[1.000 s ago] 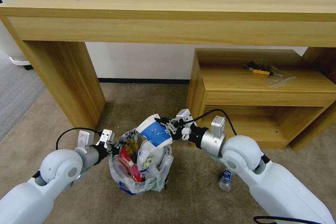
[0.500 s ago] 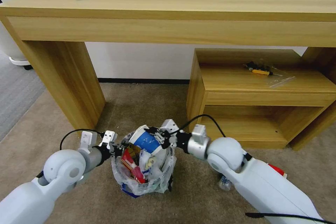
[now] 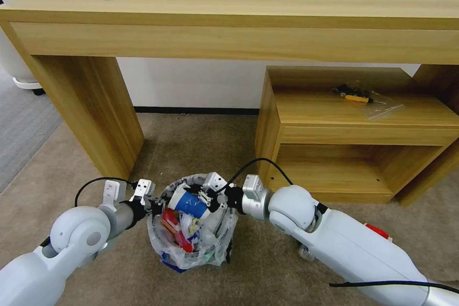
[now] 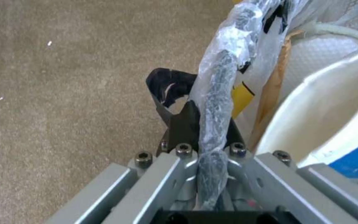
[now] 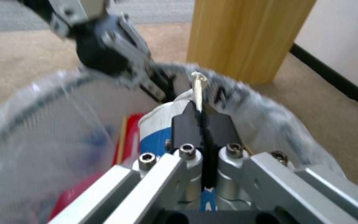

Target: Pick up the trash bin and place the garbage on the floor into it.

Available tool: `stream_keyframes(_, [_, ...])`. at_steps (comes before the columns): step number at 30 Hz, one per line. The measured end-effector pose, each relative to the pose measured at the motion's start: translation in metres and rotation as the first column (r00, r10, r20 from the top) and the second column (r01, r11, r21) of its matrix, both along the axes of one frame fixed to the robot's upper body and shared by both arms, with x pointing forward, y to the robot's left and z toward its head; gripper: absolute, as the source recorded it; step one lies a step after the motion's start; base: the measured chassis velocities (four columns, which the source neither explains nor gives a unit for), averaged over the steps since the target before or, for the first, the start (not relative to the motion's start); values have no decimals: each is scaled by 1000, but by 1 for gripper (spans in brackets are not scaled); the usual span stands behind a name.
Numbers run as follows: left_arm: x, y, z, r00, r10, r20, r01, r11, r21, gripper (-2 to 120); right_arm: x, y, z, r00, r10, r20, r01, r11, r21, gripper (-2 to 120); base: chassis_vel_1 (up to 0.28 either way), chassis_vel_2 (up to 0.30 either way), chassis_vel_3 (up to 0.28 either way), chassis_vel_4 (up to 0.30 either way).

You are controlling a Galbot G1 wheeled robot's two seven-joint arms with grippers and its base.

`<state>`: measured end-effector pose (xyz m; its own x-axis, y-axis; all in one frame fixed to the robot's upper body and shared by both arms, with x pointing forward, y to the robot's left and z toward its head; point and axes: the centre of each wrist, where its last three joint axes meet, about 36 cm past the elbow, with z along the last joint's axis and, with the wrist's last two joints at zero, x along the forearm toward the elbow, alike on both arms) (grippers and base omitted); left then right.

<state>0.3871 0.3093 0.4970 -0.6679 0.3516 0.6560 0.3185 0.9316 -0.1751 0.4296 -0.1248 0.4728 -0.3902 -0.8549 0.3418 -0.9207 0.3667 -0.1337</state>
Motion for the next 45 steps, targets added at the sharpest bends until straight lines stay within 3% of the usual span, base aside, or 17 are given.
stream_keyframes(6, [1, 0, 2, 1000, -3, 5, 3, 1000, -1, 0, -3, -13, 1, 999, -25, 22, 26, 999, -34, 19, 0, 0, 0, 0])
stream_keyframes(10, [-2, -2, 1, 1000, -8, 1, 8, 1000, -1, 0, -6, -11, 10, 997, -76, 16, 76, 997, 29, 39, 0, 0, 0, 0])
stream_keyframes(19, [-3, -2, -4, 1000, -2, -1, 2, 1000, 5, 0, -5, -14, 38, 993, -113, 26, 109, 986, 124, 68, 0, 0, 0, 0])
stream_keyframes(25, [-7, 1, -8, 1000, 13, -8, -12, 1000, 20, 0, -18, -34, 51, 975, -219, 24, 210, 958, 193, 89, 0, 0, 0, 0])
stream_keyframes(26, [-11, 2, -10, 1000, 15, -12, -15, 999, 29, 0, -23, -42, 49, 960, -280, 21, 270, 942, 200, 96, 0, 0, 0, 0])
stream_keyframes(30, [-17, 1, -13, 1000, 14, -16, -13, 999, 42, 0, -33, -51, 40, 927, -374, 8, 365, 907, 209, 99, 0, 0, 0, 0])
stream_keyframes(31, [-18, 1, -15, 1000, 12, -13, -11, 999, 52, 0, -38, -56, 37, 909, -417, -1, 408, 888, 213, 100, 0, 0, 0, 0])
stream_keyframes(32, [-22, 0, -18, 1000, 12, -8, -12, 998, 65, 0, -45, -71, 30, 864, -503, -7, 492, 844, 213, 100, 0, 0, 0, 0])
stream_keyframes(33, [-22, 0, -18, 1000, 12, -8, -12, 998, 65, 0, -45, -71, 30, 864, -503, -7, 492, 844, 213, 100, 0, 0, 0, 0])
stream_keyframes(36, [-29, -1, -20, 1000, 12, -11, -11, 998, 66, 0, -60, -100, 12, 778, -628, -16, 616, 759, 211, 100, 0, 0, 0, 0])
stream_keyframes(37, [-29, -1, -20, 1000, 12, -11, -11, 998, 66, 0, -60, -100, 12, 778, -628, -16, 616, 759, 211, 100, 0, 0, 0, 0])
stream_keyframes(39, [-32, -1, -21, 1000, 16, -14, -15, 998, 65, 0, -78, -113, -1, 736, -676, -34, 669, 718, 194, 100, 0, 0, 0, 0])
stream_keyframes(41, [-33, -1, -21, 1000, 16, -15, -15, 998, 64, 0, -84, -117, -6, 722, -691, -41, 685, 705, 187, 100, 0, 0, 0, 0])
stream_keyframes(43, [-35, -2, -23, 1000, 17, -18, -16, 998, 62, 0, -101, -135, -21, 680, -732, -41, 728, 666, 166, 100, 0, 0, 0, 0])
stream_keyframes(45, [-36, -2, -23, 1000, 16, -18, -15, 998, 62, 0, -104, -140, -26, 669, -742, -43, 738, 656, 157, 100, 0, 0, 0, 0])
